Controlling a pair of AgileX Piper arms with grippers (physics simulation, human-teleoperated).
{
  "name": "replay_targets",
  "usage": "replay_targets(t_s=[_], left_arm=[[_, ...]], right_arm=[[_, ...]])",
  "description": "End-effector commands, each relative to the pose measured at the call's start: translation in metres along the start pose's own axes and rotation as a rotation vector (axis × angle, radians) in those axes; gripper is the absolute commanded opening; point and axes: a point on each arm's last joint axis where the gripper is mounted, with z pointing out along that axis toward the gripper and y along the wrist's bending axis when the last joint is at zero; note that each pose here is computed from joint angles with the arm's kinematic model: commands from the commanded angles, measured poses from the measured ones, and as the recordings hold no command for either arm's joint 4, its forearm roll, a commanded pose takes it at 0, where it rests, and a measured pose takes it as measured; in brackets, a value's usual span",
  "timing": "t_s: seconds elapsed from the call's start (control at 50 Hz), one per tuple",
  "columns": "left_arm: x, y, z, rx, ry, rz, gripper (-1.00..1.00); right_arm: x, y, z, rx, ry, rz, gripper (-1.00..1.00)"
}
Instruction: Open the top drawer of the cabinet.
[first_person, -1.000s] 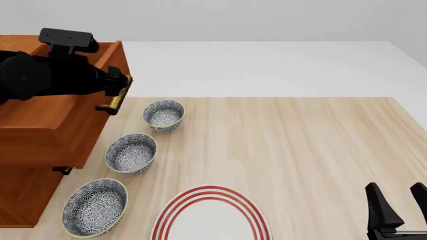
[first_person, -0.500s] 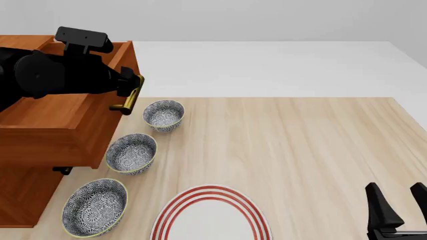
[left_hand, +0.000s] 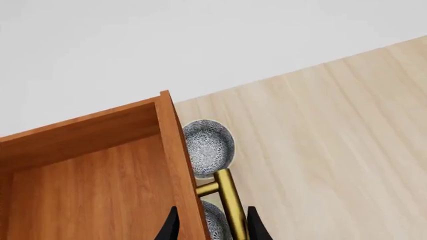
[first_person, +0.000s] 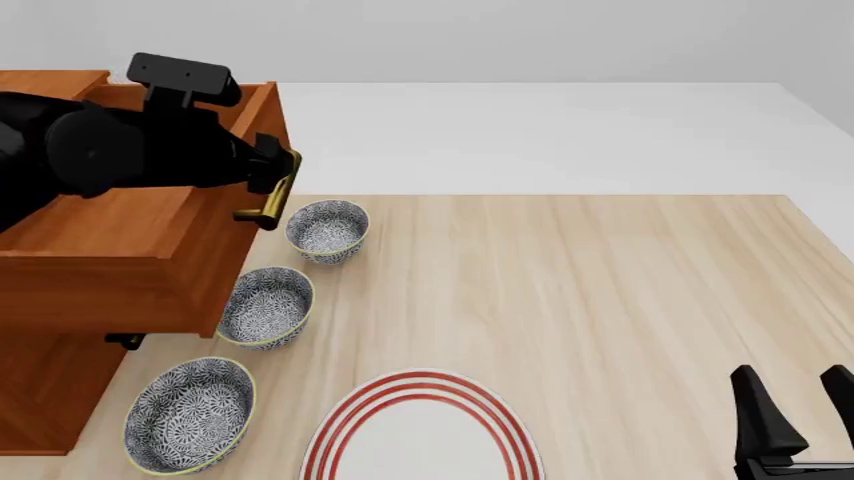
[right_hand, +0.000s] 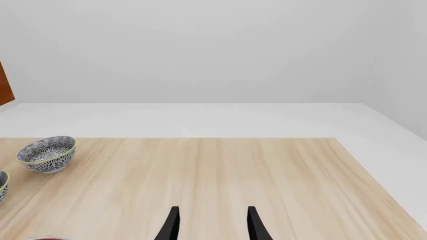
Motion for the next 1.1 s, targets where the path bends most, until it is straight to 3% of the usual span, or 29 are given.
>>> replay_targets(t_s=[0.02,0.18,0.92,1.1], left_arm=[[0.014,-0.017,0.017,0.046,0.061,0.037,1.0],[0.013,-0.018,0.015,0.05,0.061,0.036,1.0],[-0.055,-0.011,-0.06,0.035,-0.125,0.032,1.0],[-0.057,-0.012,-0.068,0.038,-0.136,0.038,1.0]], right_arm=[[0.0,0.0,0.0,0.0,0.0,0.0,1.0],[0.0,0.0,0.0,0.0,0.0,0.0,1.0],[0.0,0.0,0.0,0.0,0.0,0.0,1.0],[0.0,0.0,0.0,0.0,0.0,0.0,1.0]])
